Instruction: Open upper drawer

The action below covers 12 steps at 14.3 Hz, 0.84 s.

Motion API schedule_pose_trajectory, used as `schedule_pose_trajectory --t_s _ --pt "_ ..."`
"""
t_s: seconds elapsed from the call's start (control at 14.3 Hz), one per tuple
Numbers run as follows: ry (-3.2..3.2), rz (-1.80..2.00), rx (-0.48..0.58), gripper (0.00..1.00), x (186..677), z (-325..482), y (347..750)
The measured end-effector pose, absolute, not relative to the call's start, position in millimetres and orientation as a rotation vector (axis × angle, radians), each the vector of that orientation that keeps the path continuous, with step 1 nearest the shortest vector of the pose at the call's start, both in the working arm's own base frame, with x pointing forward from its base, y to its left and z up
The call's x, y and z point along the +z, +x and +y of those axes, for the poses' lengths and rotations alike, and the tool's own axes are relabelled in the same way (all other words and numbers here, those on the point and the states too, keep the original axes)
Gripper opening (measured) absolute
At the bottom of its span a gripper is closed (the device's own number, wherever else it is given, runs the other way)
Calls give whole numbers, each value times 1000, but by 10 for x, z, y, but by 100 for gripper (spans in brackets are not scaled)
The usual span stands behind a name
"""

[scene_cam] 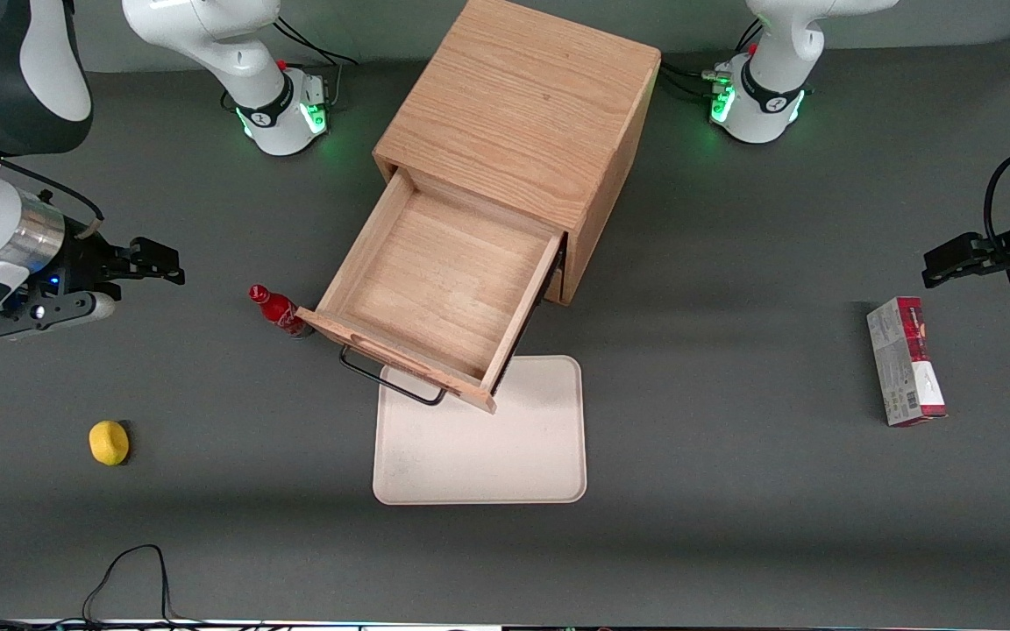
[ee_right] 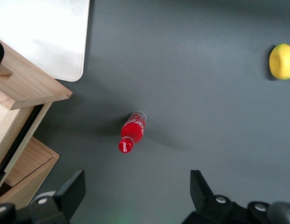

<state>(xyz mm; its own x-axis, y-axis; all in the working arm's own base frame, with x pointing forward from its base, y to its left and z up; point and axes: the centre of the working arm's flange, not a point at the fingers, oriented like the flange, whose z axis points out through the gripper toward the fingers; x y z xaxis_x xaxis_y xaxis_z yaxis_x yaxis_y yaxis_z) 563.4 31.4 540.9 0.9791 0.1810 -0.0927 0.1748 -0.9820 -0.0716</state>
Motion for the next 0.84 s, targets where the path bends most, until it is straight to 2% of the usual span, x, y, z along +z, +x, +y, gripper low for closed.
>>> schedule_pose_trajectory --t_s 0.28,0.49,0.84 --pt "-3059 -276 124 99 5669 293 5477" --pt "-3109 -233 213 100 5824 243 5272" --pt "-3121 -203 212 100 5844 217 5303"
